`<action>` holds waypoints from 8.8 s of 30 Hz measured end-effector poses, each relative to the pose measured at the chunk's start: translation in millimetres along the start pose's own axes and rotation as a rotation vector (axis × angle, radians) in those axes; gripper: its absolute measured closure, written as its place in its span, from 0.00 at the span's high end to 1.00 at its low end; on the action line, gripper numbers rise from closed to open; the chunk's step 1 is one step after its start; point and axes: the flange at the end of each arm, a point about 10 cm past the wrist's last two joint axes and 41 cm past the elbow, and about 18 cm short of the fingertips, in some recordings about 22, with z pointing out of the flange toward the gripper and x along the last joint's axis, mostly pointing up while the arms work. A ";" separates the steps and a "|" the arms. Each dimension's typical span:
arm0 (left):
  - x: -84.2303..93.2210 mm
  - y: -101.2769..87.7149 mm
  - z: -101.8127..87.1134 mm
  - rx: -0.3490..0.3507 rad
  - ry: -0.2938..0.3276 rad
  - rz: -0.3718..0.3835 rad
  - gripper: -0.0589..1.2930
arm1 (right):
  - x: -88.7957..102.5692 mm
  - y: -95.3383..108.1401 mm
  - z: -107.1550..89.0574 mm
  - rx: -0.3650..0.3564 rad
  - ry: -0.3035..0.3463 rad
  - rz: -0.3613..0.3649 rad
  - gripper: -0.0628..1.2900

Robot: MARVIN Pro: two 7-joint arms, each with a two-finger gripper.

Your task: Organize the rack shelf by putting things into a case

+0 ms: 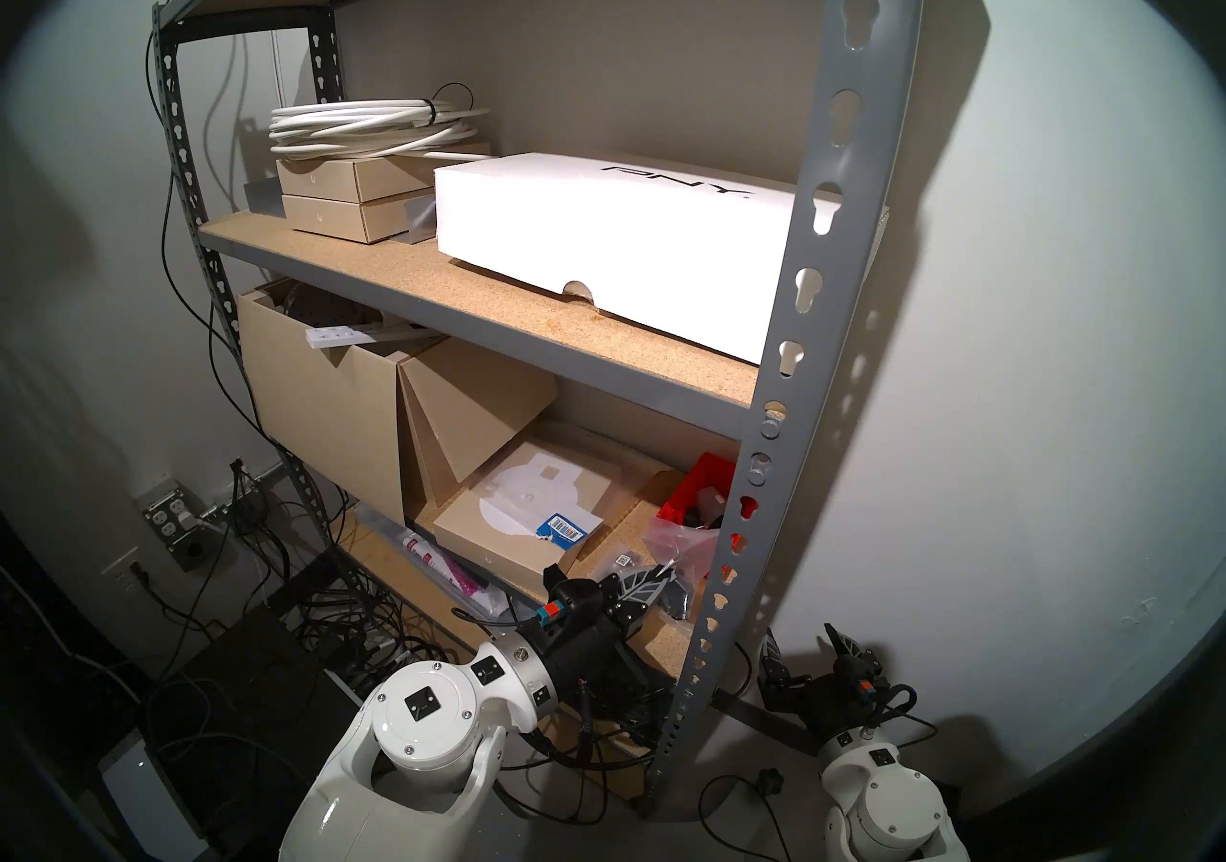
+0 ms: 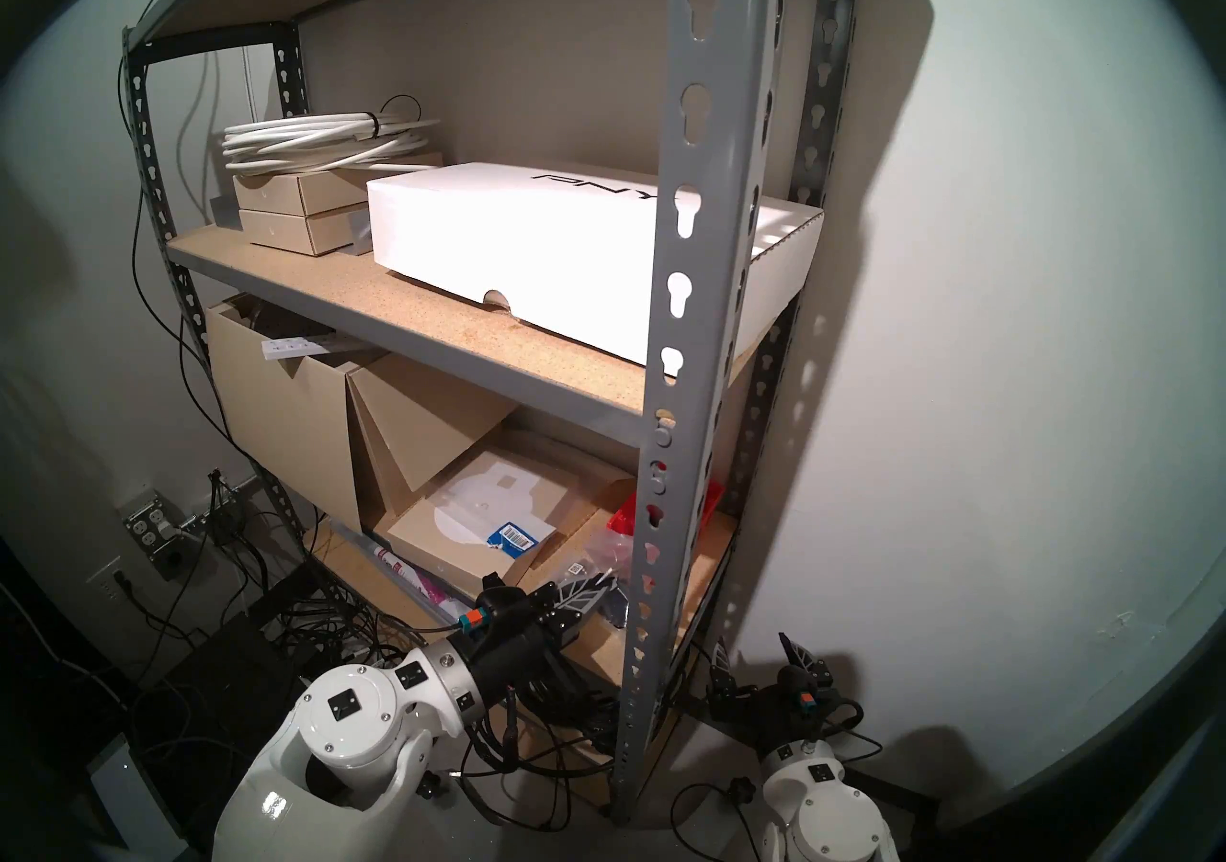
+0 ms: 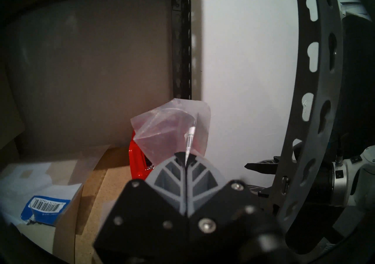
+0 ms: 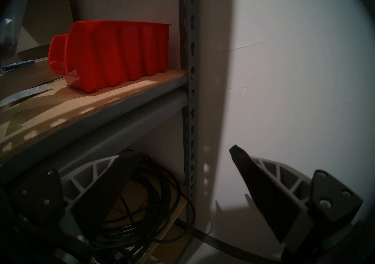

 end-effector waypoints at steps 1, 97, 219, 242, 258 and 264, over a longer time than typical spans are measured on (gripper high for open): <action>1.8 -0.4 2.4 0.001 0.005 0.001 0.03 | 0.0 0.0 0.0 0.000 0.000 0.000 0.97; 14.0 -31.6 26.4 0.085 0.022 0.030 0.98 | -0.5 0.1 0.0 0.000 -0.001 0.000 0.97; -20.6 -36.9 -4.8 0.148 -0.280 -0.030 0.07 | -0.6 0.1 -0.1 0.000 -0.002 0.000 0.97; 26.0 -14.4 37.2 0.081 -0.123 -0.017 0.07 | -0.6 0.1 -0.1 0.000 -0.002 0.000 0.97; 23.8 -25.4 74.0 0.082 -0.139 -0.111 0.07 | -0.6 0.1 0.0 0.000 -0.002 0.000 0.97; 30.7 -34.4 79.7 0.085 -0.125 -0.170 0.07 | -0.6 0.1 0.0 0.000 -0.002 0.000 0.97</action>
